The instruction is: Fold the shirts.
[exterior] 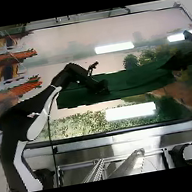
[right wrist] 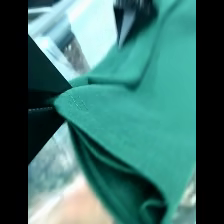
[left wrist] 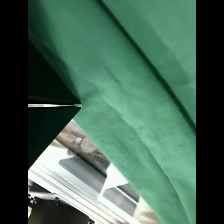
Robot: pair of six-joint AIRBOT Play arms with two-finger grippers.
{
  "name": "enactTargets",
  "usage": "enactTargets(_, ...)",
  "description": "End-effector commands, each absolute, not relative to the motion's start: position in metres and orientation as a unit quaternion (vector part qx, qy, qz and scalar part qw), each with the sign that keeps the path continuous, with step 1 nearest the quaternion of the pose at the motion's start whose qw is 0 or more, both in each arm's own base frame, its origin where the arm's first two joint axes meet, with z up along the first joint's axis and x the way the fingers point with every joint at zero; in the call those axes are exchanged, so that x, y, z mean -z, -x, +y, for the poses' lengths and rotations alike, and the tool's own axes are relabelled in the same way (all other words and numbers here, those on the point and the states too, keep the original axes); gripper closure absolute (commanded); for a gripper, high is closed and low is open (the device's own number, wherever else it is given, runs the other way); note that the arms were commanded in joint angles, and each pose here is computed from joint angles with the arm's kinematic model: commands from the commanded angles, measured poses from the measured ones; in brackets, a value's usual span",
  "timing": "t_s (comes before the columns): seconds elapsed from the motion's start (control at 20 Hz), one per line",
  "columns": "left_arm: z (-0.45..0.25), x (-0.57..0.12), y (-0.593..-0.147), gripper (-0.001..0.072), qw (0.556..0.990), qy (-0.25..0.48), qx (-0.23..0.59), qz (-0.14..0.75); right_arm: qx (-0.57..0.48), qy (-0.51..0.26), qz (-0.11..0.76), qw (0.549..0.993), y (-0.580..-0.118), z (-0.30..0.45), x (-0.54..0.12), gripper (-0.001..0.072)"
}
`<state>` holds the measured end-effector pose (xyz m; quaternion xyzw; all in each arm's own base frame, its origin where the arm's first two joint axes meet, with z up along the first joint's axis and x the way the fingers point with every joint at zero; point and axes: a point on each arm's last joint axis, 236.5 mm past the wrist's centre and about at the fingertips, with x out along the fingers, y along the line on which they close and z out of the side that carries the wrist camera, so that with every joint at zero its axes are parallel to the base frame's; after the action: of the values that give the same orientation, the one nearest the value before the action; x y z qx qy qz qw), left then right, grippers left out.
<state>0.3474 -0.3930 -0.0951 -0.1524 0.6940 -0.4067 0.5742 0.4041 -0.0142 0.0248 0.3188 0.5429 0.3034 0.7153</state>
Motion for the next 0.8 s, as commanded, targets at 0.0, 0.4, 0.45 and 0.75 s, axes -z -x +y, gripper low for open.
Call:
enactTargets(0.0,-0.431,0.099,-0.34,0.0691,0.557,0.14,0.423,0.701,-0.373,-0.336,0.499,0.706,-0.397,0.003,-0.086,0.0694)
enactTargets(0.4,-0.39,-0.044,-0.344,0.0686,0.534,0.094,0.549,0.636,-0.46,-0.304,0.466,0.692,-0.401,0.129,-0.147,0.0694)
enactTargets(0.45,-0.37,-0.072,-0.349,0.0686,0.554,0.086,0.559,0.611,-0.469,-0.292,0.468,0.69,-0.403,0.161,-0.145,0.0694)
enactTargets(0.75,-0.215,-0.17,-0.349,0.0685,0.712,0.101,0.47,0.511,-0.469,-0.259,0.443,0.719,-0.413,0.361,-0.095,0.0694)
